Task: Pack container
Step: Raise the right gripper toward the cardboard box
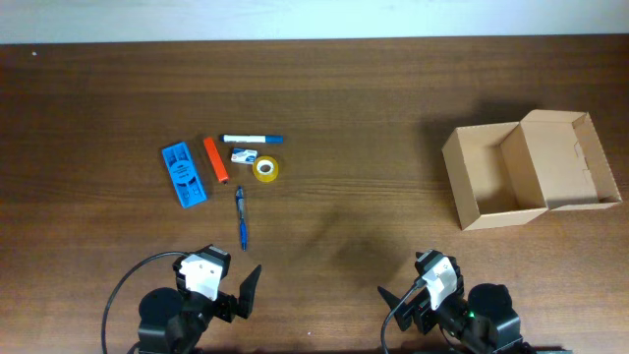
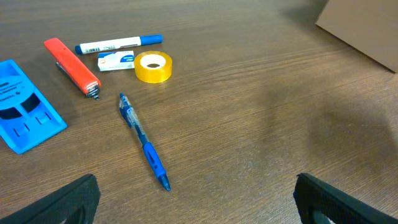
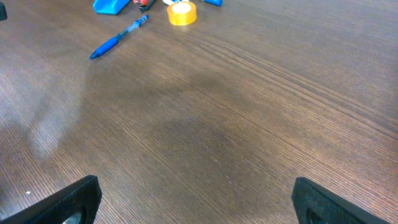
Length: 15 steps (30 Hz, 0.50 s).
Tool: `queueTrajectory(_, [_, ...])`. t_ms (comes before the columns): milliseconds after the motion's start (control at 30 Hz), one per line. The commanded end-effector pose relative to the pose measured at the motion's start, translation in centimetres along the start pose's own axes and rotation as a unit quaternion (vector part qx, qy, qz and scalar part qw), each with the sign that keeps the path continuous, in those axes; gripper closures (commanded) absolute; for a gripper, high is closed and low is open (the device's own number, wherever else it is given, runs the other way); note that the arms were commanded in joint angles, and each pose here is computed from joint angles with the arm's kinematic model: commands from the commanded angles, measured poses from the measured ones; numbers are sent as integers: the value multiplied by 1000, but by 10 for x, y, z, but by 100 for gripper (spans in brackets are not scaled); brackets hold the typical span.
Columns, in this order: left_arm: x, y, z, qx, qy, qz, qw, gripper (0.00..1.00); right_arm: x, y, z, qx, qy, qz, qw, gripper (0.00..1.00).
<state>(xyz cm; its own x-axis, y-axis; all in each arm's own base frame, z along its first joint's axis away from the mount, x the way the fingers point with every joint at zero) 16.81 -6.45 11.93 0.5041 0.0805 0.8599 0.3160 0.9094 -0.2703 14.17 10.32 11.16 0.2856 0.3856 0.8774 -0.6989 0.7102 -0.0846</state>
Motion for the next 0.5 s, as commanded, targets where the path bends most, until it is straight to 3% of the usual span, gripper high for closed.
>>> queueTrajectory(0, [1,1,0,2,-4,4,1000,1,-1,0,-1,-2,-1,-1,1000,1])
queueTrajectory(267, [1,1,0,2,-4,4,1000,1,-1,-7,-1,-26,1,-15,1000,1])
queueTrajectory(333, [1,1,0,2,-4,4,1000,1,-1,-28,2,-97,-7,-153,983,1])
queueTrajectory(400, [1,1,0,3,-4,4,1000,1,-8,-42,6,-153,-25,-337,929,1])
queueTrajectory(467, [1,1,0,2,-4,4,1000,1,-9,-42,6,-152,-31,-388,909,1])
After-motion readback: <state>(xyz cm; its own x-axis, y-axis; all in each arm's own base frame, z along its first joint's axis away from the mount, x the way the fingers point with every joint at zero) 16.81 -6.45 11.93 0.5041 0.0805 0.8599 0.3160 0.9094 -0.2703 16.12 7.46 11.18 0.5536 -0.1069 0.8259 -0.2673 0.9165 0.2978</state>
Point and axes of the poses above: each gripper's point midway between its finger pads, its own z axis back along the fingers, its own y axis along the line the jaws close on, x = y × z, the point moved 3 cm from there along z, back along the fingers, and after that the axes turned 11 degrees about z, right-handed, at the moved point
